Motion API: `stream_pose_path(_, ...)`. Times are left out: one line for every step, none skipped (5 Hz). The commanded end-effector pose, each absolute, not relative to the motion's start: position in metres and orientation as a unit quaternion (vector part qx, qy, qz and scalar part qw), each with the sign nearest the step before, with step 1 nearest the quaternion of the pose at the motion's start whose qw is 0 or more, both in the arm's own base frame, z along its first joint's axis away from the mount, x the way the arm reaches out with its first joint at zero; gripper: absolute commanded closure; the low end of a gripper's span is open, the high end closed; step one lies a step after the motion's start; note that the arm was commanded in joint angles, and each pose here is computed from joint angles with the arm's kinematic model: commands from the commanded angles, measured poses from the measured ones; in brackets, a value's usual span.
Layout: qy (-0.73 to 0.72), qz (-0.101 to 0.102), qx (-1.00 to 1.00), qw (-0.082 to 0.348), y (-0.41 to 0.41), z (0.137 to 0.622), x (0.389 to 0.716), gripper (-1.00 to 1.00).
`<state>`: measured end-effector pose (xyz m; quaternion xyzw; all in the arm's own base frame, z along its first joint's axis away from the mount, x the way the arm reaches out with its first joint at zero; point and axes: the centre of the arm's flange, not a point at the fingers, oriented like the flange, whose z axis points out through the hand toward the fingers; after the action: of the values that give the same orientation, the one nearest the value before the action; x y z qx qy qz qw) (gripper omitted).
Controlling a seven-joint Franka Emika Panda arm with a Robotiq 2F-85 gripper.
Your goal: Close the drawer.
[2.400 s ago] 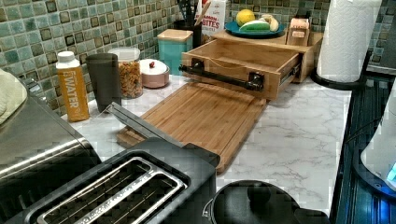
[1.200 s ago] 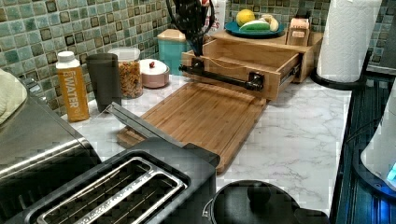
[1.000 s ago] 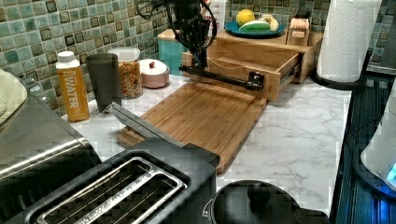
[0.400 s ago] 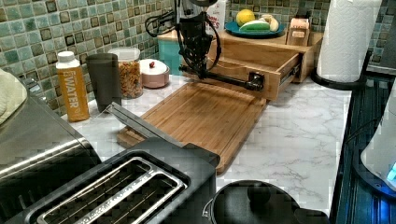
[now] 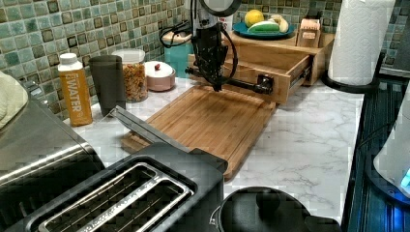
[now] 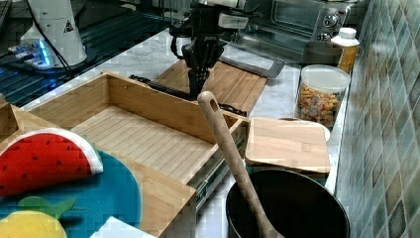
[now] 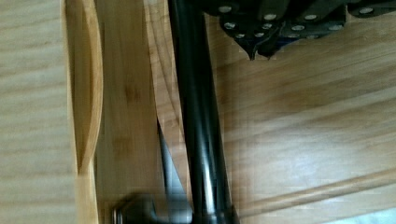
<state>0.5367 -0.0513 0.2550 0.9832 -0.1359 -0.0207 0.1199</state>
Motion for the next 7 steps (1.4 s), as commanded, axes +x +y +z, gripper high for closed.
stream_pose_path(-0.157,0.028,0.978,0.136,-0.084,0.287,0.52,1.0)
stream_pose_path(-0.142,0.04,0.98,0.136,-0.099,0.289,0.514,1.0)
stream_pose_path(-0.12,0.049,0.984,0.125,-0.123,0.275,0.513,1.0)
stream_pose_path(-0.111,0.055,0.985,0.121,-0.145,0.268,0.508,1.0)
stream_pose_path(-0.106,0.031,0.986,0.128,-0.178,0.271,0.498,1.0)
stream_pose_path(-0.107,0.014,0.986,0.128,-0.213,0.272,0.49,1.0)
stream_pose_path(-0.118,-0.044,0.984,0.129,-0.259,0.273,0.488,1.0)
